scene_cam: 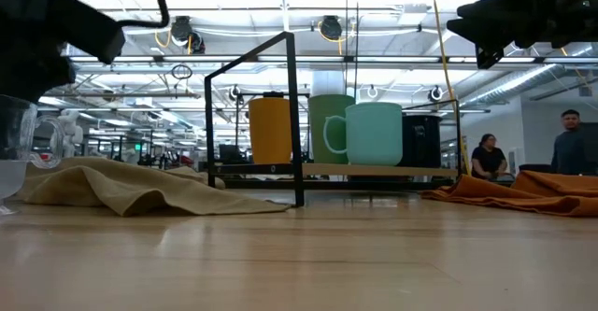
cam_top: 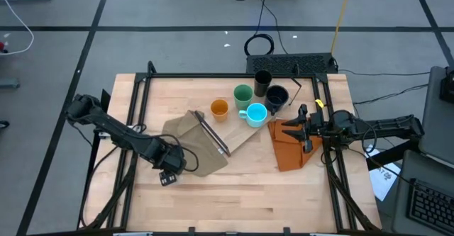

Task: Stack small to large cups/mugs on shelf
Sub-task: Put the transparent mug on the shelf

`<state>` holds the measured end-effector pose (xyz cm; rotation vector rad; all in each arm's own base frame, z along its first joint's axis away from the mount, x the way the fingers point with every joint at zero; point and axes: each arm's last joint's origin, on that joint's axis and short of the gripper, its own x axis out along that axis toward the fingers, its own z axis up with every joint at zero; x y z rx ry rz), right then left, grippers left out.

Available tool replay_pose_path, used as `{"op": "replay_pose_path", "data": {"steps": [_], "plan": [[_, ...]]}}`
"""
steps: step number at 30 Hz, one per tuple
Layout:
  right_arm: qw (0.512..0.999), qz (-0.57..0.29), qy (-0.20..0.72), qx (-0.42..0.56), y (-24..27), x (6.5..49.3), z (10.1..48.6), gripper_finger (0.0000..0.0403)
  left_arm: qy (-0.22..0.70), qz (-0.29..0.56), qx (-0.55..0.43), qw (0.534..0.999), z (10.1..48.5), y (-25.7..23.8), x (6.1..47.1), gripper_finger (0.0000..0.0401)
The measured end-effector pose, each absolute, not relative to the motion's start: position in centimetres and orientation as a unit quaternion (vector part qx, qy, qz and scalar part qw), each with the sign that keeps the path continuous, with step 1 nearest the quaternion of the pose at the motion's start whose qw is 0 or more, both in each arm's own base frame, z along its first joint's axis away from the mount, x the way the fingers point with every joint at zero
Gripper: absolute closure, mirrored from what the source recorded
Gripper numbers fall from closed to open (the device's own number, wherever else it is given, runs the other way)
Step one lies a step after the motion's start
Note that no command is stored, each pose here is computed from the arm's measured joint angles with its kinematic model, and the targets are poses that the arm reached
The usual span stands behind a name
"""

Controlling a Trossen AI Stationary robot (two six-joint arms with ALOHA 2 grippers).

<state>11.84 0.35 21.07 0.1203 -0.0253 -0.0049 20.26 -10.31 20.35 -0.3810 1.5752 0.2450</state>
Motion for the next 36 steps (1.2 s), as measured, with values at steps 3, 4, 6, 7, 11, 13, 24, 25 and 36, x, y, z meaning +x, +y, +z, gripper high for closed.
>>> {"op": "replay_pose_path", "data": {"steps": [3, 4, 6, 7, 11, 13, 24, 25, 36], "plan": [[0.998, -0.002, -0.013, 0.060, 0.35, 11.84, 21.07, 0.0282, 0.708, 0.113, -0.166, 0.677, 19.92, -10.18, 19.99, 0.0139], [0.998, -0.002, -0.013, 0.060, 0.35, 11.84, 21.07, 0.0282, 0.709, 0.114, -0.165, 0.676, 19.82, -10.15, 19.93, 0.0139], [0.998, -0.002, -0.013, 0.060, 0.35, 11.84, 21.07, 0.0282, 0.712, 0.113, -0.160, 0.674, 19.57, -10.07, 19.78, 0.0139], [0.998, -0.002, -0.013, 0.060, 0.35, 11.84, 21.07, 0.0282, 0.713, 0.113, -0.158, 0.673, 19.46, -10.04, 19.71, 0.0139], [0.998, -0.002, -0.013, 0.060, 0.35, 11.84, 21.07, 0.0282, 0.716, 0.112, -0.158, 0.670, 19.30, -9.98, 19.62, 0.0141], [0.998, -0.002, -0.013, 0.060, 0.35, 11.84, 21.07, 0.0282, 0.718, 0.110, -0.160, 0.668, 19.31, -10.00, 19.61, 0.0151], [0.998, -0.002, -0.015, 0.060, 0.35, 11.84, 21.10, 0.0282, 0.724, 0.096, -0.169, 0.661, 19.32, -9.65, 19.79, 0.0275], [0.998, -0.002, -0.015, 0.060, 0.35, 11.84, 21.10, 0.0282, 0.725, 0.093, -0.166, 0.662, 19.32, -9.60, 19.82, 0.0290], [0.998, -0.002, -0.014, 0.060, 0.35, 11.84, 21.10, 0.0282, 0.741, 0.028, -0.166, 0.650, 19.37, -9.71, 19.85, 0.0396]]}}
